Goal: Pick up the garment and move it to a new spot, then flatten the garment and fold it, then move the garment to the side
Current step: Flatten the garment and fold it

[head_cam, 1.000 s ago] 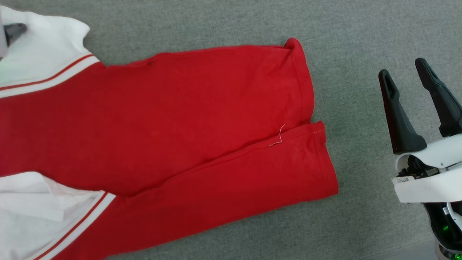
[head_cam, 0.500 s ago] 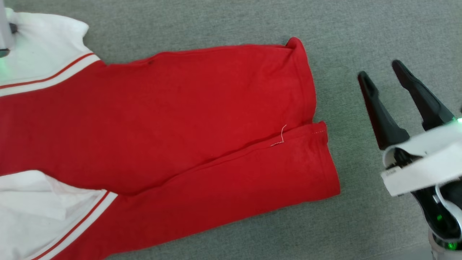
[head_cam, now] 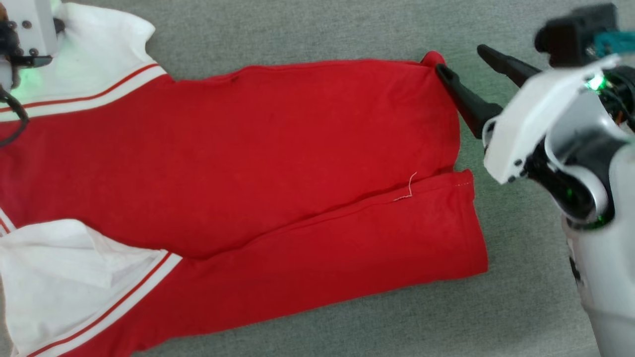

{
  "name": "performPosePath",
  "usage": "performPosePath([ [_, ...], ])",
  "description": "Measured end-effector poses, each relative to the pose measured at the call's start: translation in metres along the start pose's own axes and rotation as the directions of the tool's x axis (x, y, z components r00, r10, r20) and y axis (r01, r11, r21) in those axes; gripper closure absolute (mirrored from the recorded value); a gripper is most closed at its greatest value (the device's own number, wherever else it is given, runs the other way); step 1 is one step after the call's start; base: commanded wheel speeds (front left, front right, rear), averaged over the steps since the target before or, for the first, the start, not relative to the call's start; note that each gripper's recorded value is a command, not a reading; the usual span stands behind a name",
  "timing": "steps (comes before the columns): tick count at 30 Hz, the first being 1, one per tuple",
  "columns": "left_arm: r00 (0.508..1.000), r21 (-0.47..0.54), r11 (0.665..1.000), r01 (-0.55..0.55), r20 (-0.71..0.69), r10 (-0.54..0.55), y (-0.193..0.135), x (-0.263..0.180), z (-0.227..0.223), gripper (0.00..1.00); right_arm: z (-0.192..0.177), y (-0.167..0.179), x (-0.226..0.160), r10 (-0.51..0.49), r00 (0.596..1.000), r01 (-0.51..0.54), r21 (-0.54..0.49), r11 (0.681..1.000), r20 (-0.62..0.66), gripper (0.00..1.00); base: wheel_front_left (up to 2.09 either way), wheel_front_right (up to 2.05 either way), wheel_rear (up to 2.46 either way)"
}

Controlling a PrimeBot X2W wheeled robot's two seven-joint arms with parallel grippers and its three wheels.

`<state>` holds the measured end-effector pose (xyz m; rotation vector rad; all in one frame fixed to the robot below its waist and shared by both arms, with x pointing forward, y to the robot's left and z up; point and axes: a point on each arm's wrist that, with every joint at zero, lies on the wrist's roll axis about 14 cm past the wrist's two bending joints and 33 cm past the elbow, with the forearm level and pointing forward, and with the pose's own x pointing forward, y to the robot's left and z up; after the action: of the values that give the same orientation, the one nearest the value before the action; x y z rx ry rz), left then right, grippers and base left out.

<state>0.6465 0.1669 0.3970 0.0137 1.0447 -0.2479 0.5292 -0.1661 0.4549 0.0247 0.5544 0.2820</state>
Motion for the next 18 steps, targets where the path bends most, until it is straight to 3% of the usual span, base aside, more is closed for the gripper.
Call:
performPosePath([
  [9,1.0,-0.007,1.0,0.006,0.011,-0.006,0.003,0.002,0.001,1.0,-0.035,0.005,0.029,0.035,0.965,-0.02,0.059,0.998,-0.26,0.0,0.0,0.0,0.0],
  [10,1.0,-0.01,1.0,0.005,0.011,-0.005,0.003,0.002,0.001,1.0,-0.038,0.008,0.031,0.044,0.958,-0.027,0.063,0.998,-0.283,0.2,0.0,0.0,0.0],
  [11,1.0,-0.01,1.0,0.006,0.012,-0.006,0.003,0.002,0.001,1.0,-0.039,0.01,0.032,0.048,0.952,-0.032,0.058,0.998,-0.303,0.56,0.0,0.0,0.0],
  [12,1.0,-0.01,1.0,0.007,0.012,-0.007,0.003,0.002,0.001,1.0,-0.04,0.012,0.033,0.058,0.946,-0.04,0.063,0.997,-0.32,1.0,0.0,0.0,0.0],
  [18,1.0,-0.018,1.0,0.012,0.023,-0.012,0.002,0.001,0.001,1.0,-0.041,0.02,0.036,0.089,0.929,-0.064,0.08,0.995,-0.359,1.0,0.0,0.0,0.0],
])
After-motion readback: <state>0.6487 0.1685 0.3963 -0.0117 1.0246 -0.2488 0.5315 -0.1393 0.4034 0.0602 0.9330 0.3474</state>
